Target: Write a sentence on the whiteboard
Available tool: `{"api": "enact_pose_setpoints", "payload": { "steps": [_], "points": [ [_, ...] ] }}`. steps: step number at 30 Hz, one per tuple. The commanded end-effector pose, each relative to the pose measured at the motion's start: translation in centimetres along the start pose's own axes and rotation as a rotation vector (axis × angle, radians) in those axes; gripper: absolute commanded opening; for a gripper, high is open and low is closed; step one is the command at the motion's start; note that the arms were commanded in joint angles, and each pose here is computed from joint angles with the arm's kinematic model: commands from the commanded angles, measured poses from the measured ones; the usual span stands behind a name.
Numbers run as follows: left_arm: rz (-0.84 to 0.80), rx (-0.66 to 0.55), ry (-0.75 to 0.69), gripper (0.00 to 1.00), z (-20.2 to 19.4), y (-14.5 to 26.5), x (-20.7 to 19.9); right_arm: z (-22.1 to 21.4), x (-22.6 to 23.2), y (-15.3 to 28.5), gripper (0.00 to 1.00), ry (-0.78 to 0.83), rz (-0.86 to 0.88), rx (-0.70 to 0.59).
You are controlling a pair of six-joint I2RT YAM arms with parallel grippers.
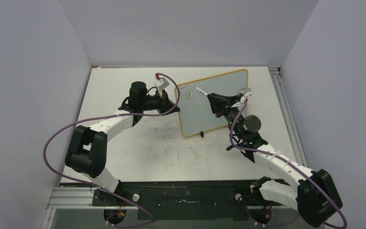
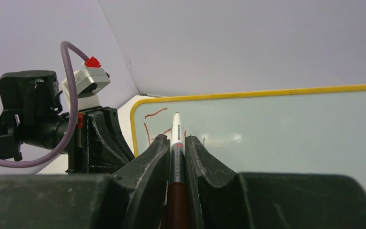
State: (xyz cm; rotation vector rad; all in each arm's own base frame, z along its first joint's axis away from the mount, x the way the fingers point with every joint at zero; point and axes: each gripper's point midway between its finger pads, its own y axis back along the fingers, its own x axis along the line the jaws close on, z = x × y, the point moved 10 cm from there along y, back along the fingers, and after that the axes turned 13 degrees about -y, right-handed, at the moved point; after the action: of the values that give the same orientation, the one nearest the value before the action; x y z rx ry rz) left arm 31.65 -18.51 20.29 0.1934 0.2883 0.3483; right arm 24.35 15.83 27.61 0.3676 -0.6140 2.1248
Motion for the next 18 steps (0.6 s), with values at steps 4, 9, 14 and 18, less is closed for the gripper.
{"api": "enact_pose_setpoints", "payload": {
  "steps": [4, 9, 14, 18],
  "points": [
    [-0.026, -0.026, -0.037, 0.00, 1.5, 0.0, 0.0, -0.9, -0.7, 0.3, 0.05, 0.015, -0.017, 0.021],
    [-0.026, -0.025, -0.036, 0.00, 1.5, -0.1, 0.0, -1.3, -0.9, 0.2, 0.05, 0.019, -0.026, 0.030],
    [-0.026, -0.025, -0.036, 0.00, 1.5, -0.1, 0.0, -1.6, -1.3, -0.1, 0.05, 0.025, -0.038, 0.039],
    [-0.026, -0.025, -0.036, 0.00, 1.5, -0.1, 0.0, -1.8, -1.4, -0.1, 0.05, 0.028, -0.041, 0.045]
  ]
}}
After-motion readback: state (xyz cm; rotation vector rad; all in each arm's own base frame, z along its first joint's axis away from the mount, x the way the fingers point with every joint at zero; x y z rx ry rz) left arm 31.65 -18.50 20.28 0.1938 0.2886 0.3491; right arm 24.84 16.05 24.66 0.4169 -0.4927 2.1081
